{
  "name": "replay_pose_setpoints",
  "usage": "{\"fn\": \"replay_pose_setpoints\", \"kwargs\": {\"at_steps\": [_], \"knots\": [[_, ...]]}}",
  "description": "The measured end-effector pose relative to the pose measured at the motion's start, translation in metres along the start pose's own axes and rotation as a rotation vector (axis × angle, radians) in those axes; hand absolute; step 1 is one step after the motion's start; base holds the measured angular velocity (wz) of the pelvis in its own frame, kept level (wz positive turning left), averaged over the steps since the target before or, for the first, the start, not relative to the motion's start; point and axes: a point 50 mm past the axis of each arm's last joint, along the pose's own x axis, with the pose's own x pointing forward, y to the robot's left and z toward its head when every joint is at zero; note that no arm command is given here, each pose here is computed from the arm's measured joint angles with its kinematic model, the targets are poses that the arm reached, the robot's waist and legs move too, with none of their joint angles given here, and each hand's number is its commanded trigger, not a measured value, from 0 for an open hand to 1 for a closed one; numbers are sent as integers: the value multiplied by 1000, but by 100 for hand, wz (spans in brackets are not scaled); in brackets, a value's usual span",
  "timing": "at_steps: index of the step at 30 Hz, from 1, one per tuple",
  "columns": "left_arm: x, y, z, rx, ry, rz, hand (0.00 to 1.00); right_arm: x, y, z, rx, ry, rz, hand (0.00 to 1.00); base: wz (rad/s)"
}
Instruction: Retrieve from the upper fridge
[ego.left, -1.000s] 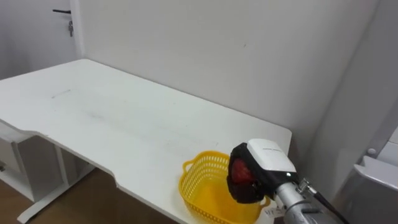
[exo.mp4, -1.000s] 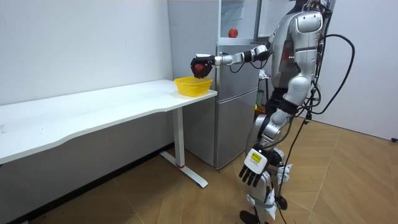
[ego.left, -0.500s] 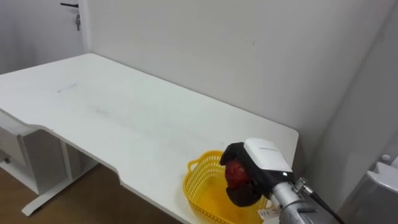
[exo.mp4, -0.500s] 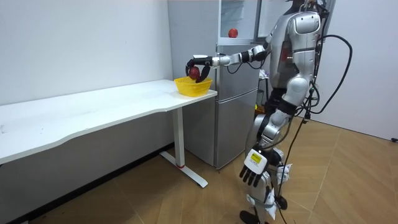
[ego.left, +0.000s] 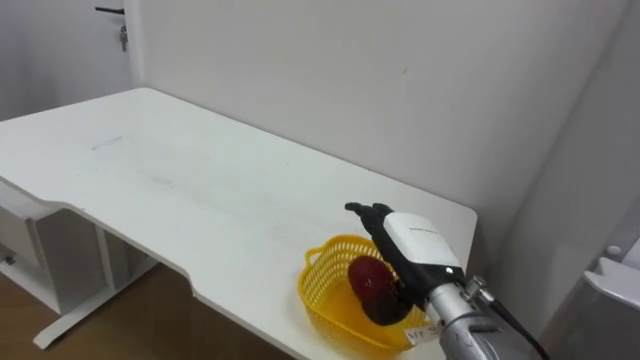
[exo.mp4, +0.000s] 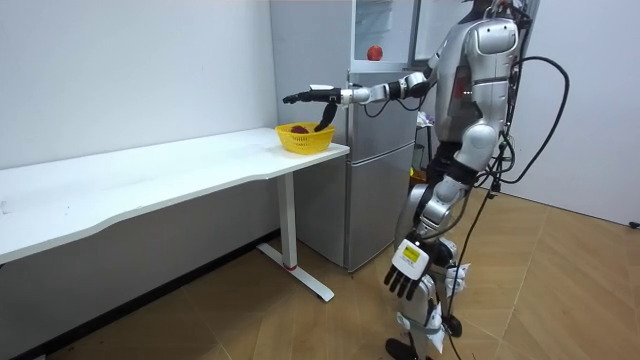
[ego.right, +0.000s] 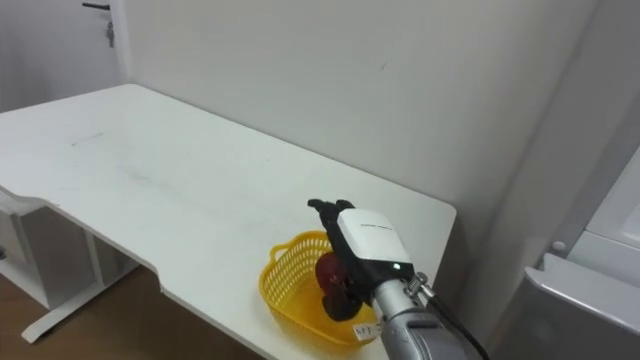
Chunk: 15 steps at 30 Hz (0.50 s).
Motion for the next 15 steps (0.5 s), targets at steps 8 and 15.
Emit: {"fn": "replay_pose_setpoints", "kwargs": {"at_steps": [8, 15], "knots": [[0, 1, 3, 0, -10, 5, 0, 1, -1, 1, 0, -1, -2, 0, 0], [0, 2, 4, 0, -14, 10, 0, 1, -1, 1, 1, -2, -2, 0, 0]]}}
